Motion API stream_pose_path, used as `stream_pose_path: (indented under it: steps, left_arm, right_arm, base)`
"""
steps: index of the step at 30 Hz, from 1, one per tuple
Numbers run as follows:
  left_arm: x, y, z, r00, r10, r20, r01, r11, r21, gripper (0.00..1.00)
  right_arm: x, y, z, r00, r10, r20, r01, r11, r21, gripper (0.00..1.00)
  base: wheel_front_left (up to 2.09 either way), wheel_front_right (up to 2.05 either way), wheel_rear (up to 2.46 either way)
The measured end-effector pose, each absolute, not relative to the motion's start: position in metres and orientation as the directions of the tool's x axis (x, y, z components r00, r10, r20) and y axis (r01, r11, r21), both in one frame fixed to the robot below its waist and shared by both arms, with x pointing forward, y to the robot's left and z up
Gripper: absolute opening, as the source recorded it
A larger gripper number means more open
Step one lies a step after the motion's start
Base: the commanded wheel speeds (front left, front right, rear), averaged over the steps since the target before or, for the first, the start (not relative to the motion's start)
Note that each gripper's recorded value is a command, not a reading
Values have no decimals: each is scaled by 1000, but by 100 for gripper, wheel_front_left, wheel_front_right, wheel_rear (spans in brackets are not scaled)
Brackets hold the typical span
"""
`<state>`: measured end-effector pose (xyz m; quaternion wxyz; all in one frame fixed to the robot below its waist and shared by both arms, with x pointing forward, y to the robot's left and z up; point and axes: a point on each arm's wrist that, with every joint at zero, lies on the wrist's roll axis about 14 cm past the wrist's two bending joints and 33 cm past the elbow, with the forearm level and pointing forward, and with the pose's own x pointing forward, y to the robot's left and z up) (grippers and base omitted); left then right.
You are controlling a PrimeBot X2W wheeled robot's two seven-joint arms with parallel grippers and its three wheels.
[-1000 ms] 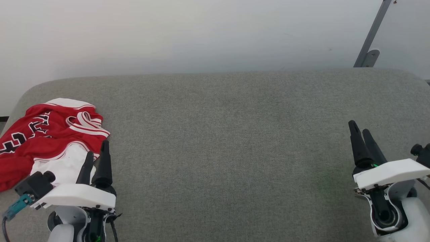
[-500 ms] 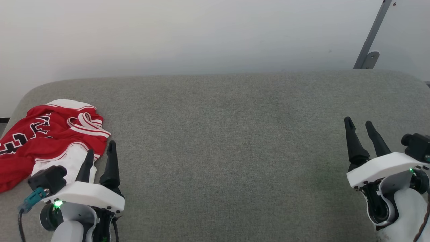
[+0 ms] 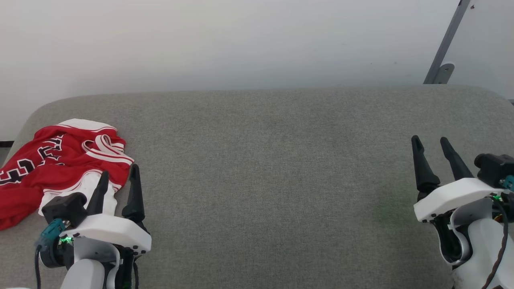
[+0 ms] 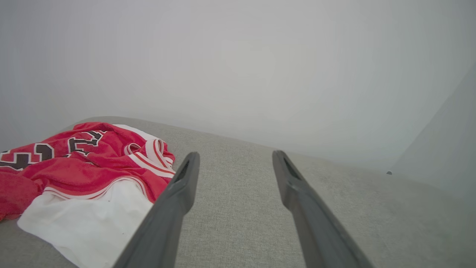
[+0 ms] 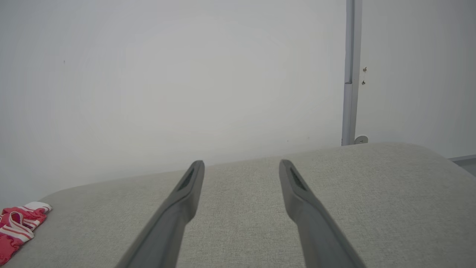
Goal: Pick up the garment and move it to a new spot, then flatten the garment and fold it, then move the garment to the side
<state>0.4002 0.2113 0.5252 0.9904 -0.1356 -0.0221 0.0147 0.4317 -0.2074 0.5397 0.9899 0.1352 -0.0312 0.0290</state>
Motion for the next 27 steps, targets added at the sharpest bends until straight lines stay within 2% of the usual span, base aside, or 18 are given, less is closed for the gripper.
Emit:
stream_pose_path:
  steps: [27]
  left_arm:
    - [402,215,521,998,20,60,-11,988,-152,100]
  right_arm:
    - [438,-207,552,990,64,124,-81,988,132,100]
  base:
    - [0,0,0]
